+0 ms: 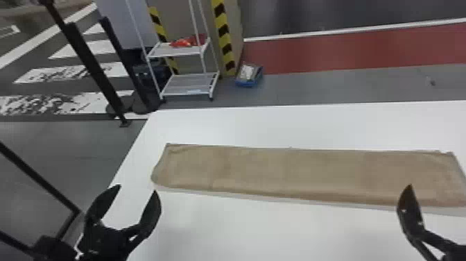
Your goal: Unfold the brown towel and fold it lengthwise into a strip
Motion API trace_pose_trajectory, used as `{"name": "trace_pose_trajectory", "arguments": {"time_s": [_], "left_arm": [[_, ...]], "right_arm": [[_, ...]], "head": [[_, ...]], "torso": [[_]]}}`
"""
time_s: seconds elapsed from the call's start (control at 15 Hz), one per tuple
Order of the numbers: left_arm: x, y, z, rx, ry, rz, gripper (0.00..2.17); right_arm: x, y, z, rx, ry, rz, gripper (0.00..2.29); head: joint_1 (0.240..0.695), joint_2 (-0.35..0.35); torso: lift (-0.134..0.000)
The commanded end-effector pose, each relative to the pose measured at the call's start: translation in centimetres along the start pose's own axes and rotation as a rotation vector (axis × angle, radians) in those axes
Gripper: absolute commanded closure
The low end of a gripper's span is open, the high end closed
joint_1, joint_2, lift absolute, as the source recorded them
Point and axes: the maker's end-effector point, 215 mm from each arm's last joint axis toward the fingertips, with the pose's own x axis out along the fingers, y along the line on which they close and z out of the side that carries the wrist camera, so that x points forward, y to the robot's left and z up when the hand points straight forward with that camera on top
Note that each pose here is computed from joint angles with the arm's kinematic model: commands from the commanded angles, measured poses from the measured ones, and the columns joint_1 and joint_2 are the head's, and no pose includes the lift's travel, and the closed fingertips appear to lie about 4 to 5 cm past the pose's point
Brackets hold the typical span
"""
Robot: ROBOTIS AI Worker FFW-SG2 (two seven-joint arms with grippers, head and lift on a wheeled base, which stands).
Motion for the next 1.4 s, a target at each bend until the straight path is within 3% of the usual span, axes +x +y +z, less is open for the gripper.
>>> {"name": "trace_pose_trajectory", "arguments": {"time_s": [0.0, 0.13, 0.47, 1.33], "left_arm": [[0.1, -2.6, 0.6, 0.07, -0.029, -0.017, 0.04], [0.2, -4.7, 0.3, 0.064, -0.022, -0.03, 0.04], [0.4, -6.8, -0.5, 0.033, 0.007, 0.081, 0.04], [0.4, -6.3, -1.4, 0.029, 0.05, 0.094, 0.04]], "right_arm": [[-0.1, 3.2, 0.1, 0.045, 0.0, 0.043, 0.08], [-0.3, 4.4, -0.1, 0.059, 0.009, 0.061, 0.08], [-0.5, 4.3, -0.5, 0.071, 0.019, 0.06, 0.08], [-0.5, 5.0, -1.2, 0.083, 0.048, 0.072, 0.08]], "head": [[0.695, 0.297], [0.695, 0.314], [0.695, 0.293], [0.695, 0.278]], "torso": [[-0.126], [-0.126], [-0.126], [-0.126]]}}
